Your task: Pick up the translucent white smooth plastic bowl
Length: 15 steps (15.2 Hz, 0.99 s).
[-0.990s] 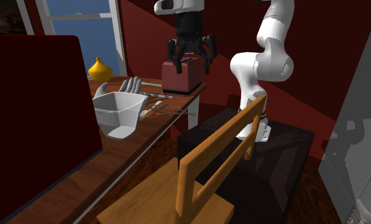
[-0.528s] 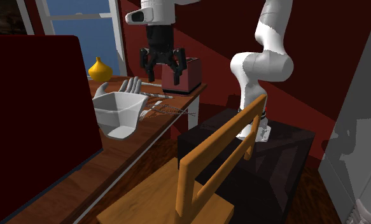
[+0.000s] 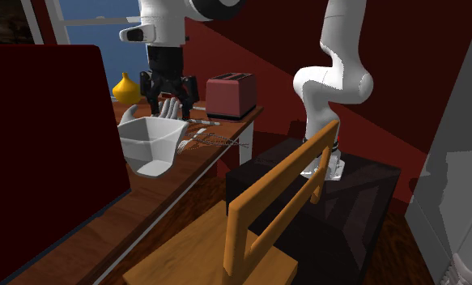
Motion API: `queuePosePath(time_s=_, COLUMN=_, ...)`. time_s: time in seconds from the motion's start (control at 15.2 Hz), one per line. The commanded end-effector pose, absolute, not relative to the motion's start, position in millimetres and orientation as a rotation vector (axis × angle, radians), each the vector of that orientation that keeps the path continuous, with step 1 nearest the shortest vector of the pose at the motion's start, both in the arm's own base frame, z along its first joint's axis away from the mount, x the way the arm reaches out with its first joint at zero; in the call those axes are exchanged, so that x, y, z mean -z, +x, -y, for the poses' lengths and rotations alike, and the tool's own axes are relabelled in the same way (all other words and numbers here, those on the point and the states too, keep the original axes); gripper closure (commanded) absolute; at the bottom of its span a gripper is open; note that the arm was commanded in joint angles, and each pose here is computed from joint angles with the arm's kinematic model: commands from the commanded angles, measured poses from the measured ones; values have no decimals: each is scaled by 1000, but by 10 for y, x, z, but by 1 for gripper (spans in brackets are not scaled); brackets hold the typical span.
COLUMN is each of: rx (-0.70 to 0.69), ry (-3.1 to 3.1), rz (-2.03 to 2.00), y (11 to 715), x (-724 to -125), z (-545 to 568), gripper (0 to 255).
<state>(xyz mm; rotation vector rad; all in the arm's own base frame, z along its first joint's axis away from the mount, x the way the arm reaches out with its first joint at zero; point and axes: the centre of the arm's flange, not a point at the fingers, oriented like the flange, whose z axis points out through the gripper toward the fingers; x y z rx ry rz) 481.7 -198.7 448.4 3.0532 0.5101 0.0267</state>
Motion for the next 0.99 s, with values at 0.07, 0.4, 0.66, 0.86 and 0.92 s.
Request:
queuePosePath(time_s=0.07, rx=-32, ry=3044, rz=-521, y=4886, x=-4374, z=2054, gripper=0)
queuePosePath(time_s=0.4, rx=-32, ry=3044, rz=-521, y=4886, x=-4079, z=2054, gripper=0)
queuePosePath(time_s=0.66, rx=-32, ry=3044, rz=-521, y=4884, x=-4078, z=2055, gripper=255)
queuePosePath(time_s=0.86, rx=-32, ry=3044, rz=-521, y=4883, x=-4077, z=2056, gripper=255)
queuePosePath(time_s=0.92, rx=-32, ry=3044, rz=-521, y=4883, x=-4077, z=2056, gripper=255)
